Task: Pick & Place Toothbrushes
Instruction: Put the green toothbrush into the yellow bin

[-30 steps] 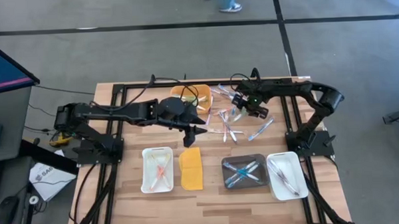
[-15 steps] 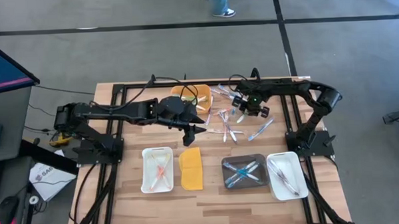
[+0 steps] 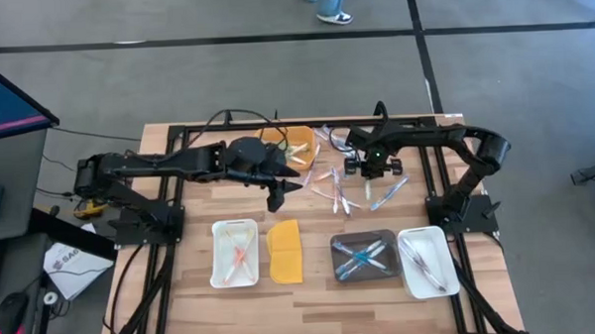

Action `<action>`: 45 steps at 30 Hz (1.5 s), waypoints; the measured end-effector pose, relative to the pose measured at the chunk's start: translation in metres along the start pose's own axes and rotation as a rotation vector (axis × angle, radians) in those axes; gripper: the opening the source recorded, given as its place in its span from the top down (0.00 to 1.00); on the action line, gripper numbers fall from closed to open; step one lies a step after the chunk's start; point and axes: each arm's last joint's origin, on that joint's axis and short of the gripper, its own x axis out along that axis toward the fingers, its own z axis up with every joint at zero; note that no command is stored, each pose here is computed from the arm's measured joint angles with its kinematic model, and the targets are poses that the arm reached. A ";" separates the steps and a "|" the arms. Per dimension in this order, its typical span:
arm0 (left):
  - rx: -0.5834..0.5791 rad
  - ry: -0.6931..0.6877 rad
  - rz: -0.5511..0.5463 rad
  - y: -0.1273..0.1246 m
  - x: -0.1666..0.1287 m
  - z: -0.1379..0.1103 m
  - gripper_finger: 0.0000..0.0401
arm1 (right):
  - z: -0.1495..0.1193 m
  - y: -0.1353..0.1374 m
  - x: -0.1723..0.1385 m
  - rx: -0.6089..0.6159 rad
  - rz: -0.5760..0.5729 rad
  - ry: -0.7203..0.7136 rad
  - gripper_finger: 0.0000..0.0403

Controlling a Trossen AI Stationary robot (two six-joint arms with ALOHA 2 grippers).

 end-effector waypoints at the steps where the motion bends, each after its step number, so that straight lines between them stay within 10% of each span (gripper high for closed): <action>1: 0.001 -0.019 -0.001 0.000 -0.003 0.002 0.60 | -0.003 0.001 -0.006 -0.023 0.009 -0.017 0.99; 13: 0.000 -0.121 0.005 -0.002 -0.042 0.015 0.68 | 0.005 0.006 -0.084 -0.318 0.185 -0.269 1.00; 25: -0.022 -0.200 0.015 -0.003 -0.067 0.022 0.71 | 0.047 0.091 -0.150 -1.367 0.115 -0.607 1.00; 34: -0.084 -0.222 0.003 -0.004 -0.080 0.023 0.71 | 0.046 0.167 -0.132 -2.040 -0.033 -0.662 1.00; 45: -0.112 -0.236 0.003 -0.004 -0.092 0.023 0.71 | 0.044 0.210 -0.073 -2.144 -0.037 -0.541 1.00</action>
